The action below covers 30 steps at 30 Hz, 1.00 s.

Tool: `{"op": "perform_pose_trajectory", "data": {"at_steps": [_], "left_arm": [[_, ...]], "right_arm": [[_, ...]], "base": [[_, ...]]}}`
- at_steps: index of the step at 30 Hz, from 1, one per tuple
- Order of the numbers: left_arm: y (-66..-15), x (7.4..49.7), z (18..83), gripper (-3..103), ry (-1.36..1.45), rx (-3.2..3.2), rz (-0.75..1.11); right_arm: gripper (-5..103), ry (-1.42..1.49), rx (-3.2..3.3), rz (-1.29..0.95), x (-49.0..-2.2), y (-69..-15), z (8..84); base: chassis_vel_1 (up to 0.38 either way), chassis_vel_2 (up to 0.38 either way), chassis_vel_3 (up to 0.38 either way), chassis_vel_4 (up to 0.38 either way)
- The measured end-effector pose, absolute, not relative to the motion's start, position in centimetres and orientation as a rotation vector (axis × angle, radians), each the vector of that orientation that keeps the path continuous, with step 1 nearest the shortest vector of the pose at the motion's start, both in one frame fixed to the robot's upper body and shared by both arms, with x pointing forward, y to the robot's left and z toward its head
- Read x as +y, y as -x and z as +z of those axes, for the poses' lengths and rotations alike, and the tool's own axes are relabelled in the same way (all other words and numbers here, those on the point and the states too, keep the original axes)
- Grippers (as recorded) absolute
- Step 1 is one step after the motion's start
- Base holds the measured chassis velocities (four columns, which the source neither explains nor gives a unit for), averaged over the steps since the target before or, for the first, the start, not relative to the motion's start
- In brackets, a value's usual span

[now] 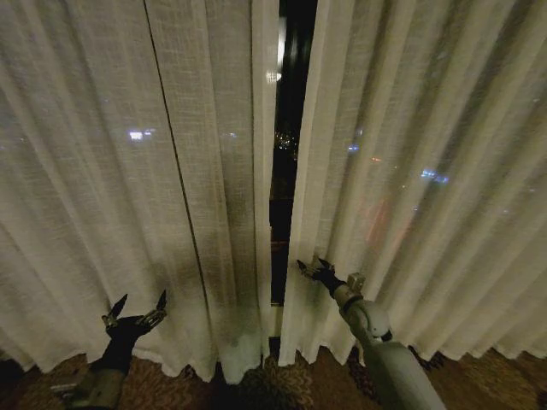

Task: Open the curtains by pulling them apart, changing their state from closed to fully open.

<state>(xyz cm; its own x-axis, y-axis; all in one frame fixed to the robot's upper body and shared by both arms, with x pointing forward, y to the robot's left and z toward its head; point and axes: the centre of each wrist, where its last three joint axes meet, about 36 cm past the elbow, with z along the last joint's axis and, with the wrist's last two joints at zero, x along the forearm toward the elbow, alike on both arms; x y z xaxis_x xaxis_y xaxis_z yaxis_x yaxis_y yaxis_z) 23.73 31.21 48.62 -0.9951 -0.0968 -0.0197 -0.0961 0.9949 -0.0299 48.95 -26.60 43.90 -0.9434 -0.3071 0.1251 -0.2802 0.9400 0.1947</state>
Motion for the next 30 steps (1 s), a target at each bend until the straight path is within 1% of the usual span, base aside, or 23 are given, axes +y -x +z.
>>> {"op": "perform_pose_trajectory", "data": {"at_steps": [9, 10, 11, 13, 14, 15, 16, 17, 19, 23, 25, 26, 27, 28, 29, 30], "left_arm": [[-23.7, 31.3, 48.6, 100, 0.159, 3.114, -0.046], [-23.7, 31.3, 48.6, 100, 0.160, 3.113, -0.047], [-23.7, 31.3, 48.6, 100, 0.160, 3.113, -0.047], [-23.7, 31.3, 48.6, 100, 0.161, 3.112, -0.048], [-23.7, 31.3, 48.6, 100, 0.161, 3.112, -0.048], [-23.7, 31.3, 48.5, 100, 0.163, 3.112, -0.048], [-23.7, 31.3, 48.5, 100, 0.163, 3.113, -0.048], [-23.6, 31.3, 48.5, 100, 0.165, 3.114, -0.048], [-23.6, 31.3, 48.4, 100, 0.166, 3.114, -0.048], [-23.6, 31.4, 48.5, 100, 0.169, 3.112, -0.047], [-23.6, 31.4, 48.4, 100, 0.169, 3.111, -0.047], [-23.6, 31.4, 48.4, 100, 0.170, 3.111, -0.048], [-23.6, 31.4, 48.4, 100, 0.170, 3.111, -0.048], [-23.6, 31.4, 48.4, 100, 0.170, 3.111, -0.049], [-23.6, 31.4, 48.4, 100, 0.170, 3.111, -0.049], [-23.6, 31.4, 48.4, 100, 0.170, 3.111, -0.050]], "right_arm": [[100, -0.386, -2.951, -0.264, -26.2, -51.2, 43.7], [103, -0.364, -2.962, -0.248, -26.2, -51.5, 43.5], [103, -0.364, -2.962, -0.248, -26.2, -51.5, 43.5], [94, -0.333, -2.977, -0.220, -26.3, -51.8, 43.3], [94, -0.333, -2.977, -0.220, -26.3, -51.8, 43.3], [89, -0.324, -2.980, -0.213, -26.3, -51.8, 43.3], [89, -0.322, -2.981, -0.211, -26.3, -51.9, 43.3], [78, -0.318, -2.982, -0.207, -26.4, -51.9, 43.3], [78, -0.315, -2.983, -0.205, -26.4, -52.0, 43.2], [57, -0.313, -2.988, -0.201, -26.5, -52.2, 43.4], [57, -0.315, -2.990, -0.201, -26.4, -52.2, 43.4], [46, -0.317, -2.992, -0.202, -26.3, -52.2, 43.5], [46, -0.317, -2.993, -0.202, -26.3, -52.3, 43.5], [41, -0.317, -2.995, -0.202, -26.2, -52.3, 43.5], [41, -0.317, -2.995, -0.202, -26.2, -52.3, 43.5], [35, -0.319, -3.000, -0.201, -26.2, -52.3, 43.5]], "base": [[0.000, 0.000, 0.000, 0.000], [0.000, 0.000, 0.000, 0.000], [0.000, 0.000, 0.000, 0.000], [0.000, 0.000, 0.000, 0.000], [0.000, 0.000, 0.000, 0.000], [0.000, 0.000, 0.000, 0.000], [0.000, 0.000, 0.000, 0.000], [0.000, 0.000, 0.000, 0.000], [0.000, 0.000, 0.000, 0.000], [0.000, 0.000, 0.000, 0.000], [0.000, 0.000, 0.000, 0.000], [0.000, 0.000, 0.000, 0.000], [0.000, 0.000, 0.000, 0.000], [0.000, 0.000, 0.000, 0.000], [0.000, 0.000, 0.000, 0.000], [0.000, 0.000, 0.000, 0.000]]}}
